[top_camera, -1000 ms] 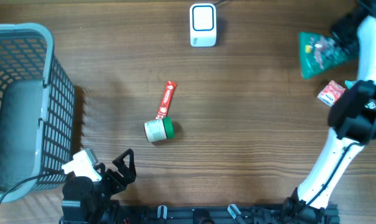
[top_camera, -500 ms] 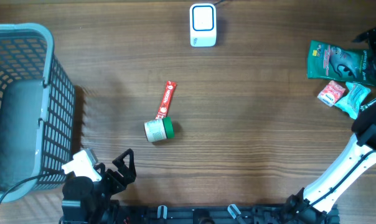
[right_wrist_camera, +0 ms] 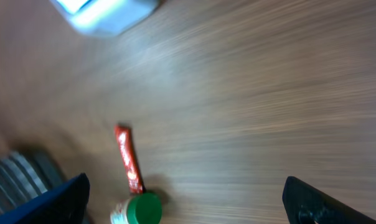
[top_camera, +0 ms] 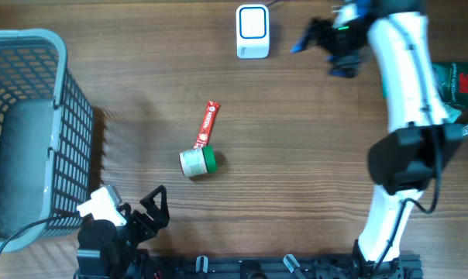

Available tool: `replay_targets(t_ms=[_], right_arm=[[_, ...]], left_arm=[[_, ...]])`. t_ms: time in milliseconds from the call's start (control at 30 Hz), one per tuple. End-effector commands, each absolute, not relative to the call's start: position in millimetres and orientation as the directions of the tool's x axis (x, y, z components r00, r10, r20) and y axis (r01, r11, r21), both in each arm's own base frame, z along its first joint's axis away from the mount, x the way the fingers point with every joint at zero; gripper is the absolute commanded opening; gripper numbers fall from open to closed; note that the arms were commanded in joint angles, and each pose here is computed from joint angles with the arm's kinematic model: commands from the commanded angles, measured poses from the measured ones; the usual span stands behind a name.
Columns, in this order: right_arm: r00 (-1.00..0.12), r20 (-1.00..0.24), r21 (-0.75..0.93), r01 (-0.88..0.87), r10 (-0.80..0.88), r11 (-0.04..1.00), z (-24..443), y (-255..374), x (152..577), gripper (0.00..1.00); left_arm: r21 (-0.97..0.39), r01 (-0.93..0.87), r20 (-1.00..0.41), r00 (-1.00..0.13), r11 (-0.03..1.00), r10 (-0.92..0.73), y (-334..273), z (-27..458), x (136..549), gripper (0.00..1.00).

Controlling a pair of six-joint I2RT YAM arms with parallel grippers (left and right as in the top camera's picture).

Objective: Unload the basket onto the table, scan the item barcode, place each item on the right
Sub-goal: 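Move the right gripper to the red Nescafé stick and grasp it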

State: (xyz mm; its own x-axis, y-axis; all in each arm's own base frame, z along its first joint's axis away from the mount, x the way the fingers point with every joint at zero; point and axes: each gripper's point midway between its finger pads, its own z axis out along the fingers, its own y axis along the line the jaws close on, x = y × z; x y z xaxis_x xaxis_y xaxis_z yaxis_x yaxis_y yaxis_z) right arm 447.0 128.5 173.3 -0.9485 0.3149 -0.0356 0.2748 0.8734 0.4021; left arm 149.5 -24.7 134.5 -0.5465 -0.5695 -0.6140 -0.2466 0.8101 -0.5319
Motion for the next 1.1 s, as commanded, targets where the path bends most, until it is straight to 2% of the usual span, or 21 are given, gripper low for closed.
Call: replay_targets(t_ms=[0, 100, 167, 233, 400, 500, 633, 867, 933, 967, 1033, 1067], right_arm=[[-0.980, 0.000, 0.376, 0.183, 0.198, 0.909, 139, 200, 420, 0.99], [-0.991, 0.013, 0.376, 0.127, 0.132, 0.918, 99, 256, 394, 0.96], [-0.996, -0.023, 0.367, 0.074, 0.088, 0.927, 85, 278, 386, 0.89], [-0.993, -0.092, 0.316, 0.040, 0.073, 0.948, 77, 298, 380, 0.85], [-0.964, -0.265, 0.195, -0.051, 0.002, 0.979, 74, 324, 380, 0.84], [-0.967, -0.255, 0.158, -0.046, -0.004, 0.986, 53, 329, 377, 0.82], [-0.979, -0.205, 0.128, -0.005, 0.022, 0.992, 17, 327, 375, 0.74], [-0.983, -0.186, 0.110, -0.021, 0.000, 0.994, -19, 337, 371, 0.73], [-0.987, -0.160, 0.093, -0.017, -0.002, 0.996, -34, 335, 367, 0.66], [-0.990, -0.144, 0.088, -0.017, -0.005, 0.996, -40, 334, 364, 0.58], [-0.994, -0.108, 0.069, -0.009, -0.001, 0.998, -50, 330, 358, 0.18], [-0.996, -0.081, 0.031, 0.021, 0.024, 0.999, -56, 321, 352, 0.05]], left_arm=[[-0.536, -0.249, -0.612, -0.545, 0.807, -0.574, -25, 134, 150, 1.00], [-0.535, -0.249, -0.612, -0.545, 0.807, -0.574, -25, 134, 150, 1.00], [-0.536, -0.249, -0.612, -0.545, 0.807, -0.574, -25, 134, 150, 1.00], [-0.535, -0.249, -0.612, -0.545, 0.807, -0.574, -25, 134, 150, 1.00], [-0.536, -0.249, -0.611, -0.545, 0.807, -0.574, -25, 134, 150, 1.00], [-0.535, -0.249, -0.612, -0.545, 0.807, -0.574, -25, 134, 150, 1.00], [-0.536, -0.249, -0.612, -0.545, 0.807, -0.574, -25, 134, 150, 1.00], [-0.536, -0.249, -0.612, -0.545, 0.807, -0.574, -25, 134, 150, 1.00], [-0.535, -0.249, -0.612, -0.545, 0.807, -0.574, -25, 134, 150, 1.00], [-0.536, -0.249, -0.612, -0.545, 0.807, -0.574, -25, 134, 150, 1.00], [-0.535, -0.249, -0.612, -0.545, 0.807, -0.574, -25, 134, 150, 1.00], [-0.536, -0.249, -0.612, -0.545, 0.807, -0.574, -25, 134, 150, 1.00]])
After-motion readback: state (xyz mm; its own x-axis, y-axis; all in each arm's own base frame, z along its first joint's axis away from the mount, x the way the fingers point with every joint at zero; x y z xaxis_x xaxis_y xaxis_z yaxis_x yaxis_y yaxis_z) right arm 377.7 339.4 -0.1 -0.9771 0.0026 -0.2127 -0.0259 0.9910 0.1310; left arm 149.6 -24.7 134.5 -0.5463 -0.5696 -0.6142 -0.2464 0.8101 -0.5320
